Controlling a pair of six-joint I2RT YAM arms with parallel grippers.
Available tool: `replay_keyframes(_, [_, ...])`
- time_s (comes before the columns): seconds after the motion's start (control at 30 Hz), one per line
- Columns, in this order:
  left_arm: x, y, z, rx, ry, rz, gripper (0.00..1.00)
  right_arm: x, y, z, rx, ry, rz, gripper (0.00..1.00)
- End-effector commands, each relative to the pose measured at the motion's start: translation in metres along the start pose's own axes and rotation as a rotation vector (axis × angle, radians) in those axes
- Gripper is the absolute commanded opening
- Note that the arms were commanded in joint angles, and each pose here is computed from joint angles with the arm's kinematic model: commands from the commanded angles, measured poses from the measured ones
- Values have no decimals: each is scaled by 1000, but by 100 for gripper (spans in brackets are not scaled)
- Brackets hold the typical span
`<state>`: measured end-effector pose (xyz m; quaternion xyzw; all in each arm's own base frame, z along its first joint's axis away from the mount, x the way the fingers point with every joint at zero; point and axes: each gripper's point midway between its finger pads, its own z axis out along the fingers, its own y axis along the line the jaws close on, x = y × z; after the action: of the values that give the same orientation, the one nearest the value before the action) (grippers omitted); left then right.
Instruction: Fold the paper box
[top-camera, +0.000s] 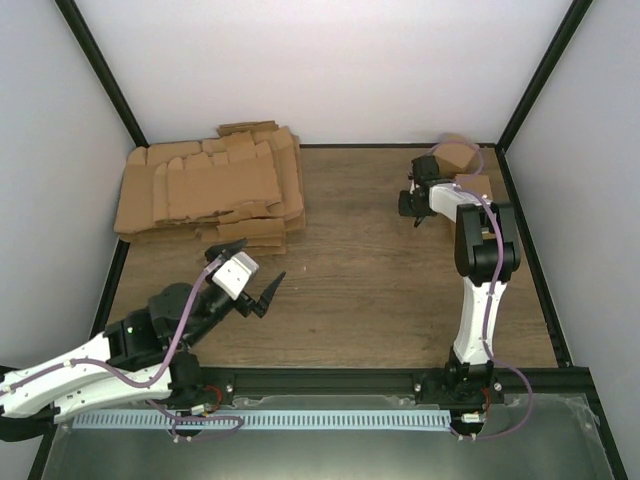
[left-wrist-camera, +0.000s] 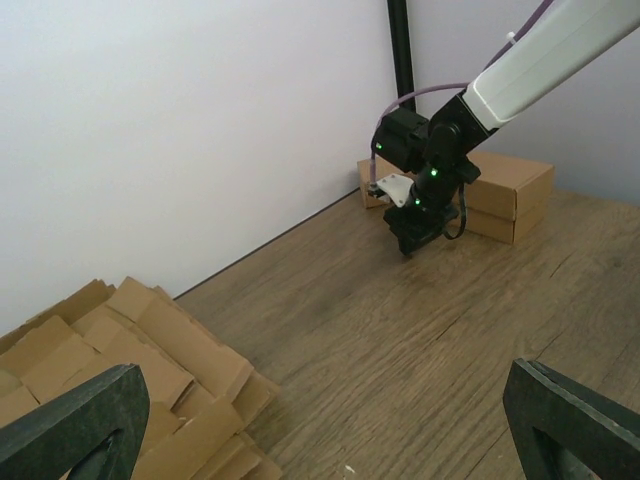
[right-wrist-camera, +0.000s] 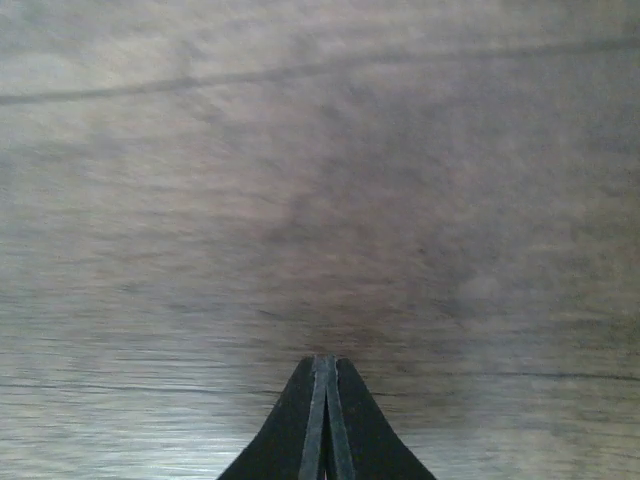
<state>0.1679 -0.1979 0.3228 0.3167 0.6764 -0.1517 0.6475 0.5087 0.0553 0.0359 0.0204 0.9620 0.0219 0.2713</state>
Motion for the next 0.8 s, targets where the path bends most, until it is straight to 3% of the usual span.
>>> replay_keyframes(0.0, [5, -1, 3, -8, 11, 0, 100, -2, -32, 1, 80, 38, 21, 1])
replay_keyframes(0.77, [18, -6, 17, -31, 80, 40, 100, 19, -109, -7, 329, 131, -2, 1])
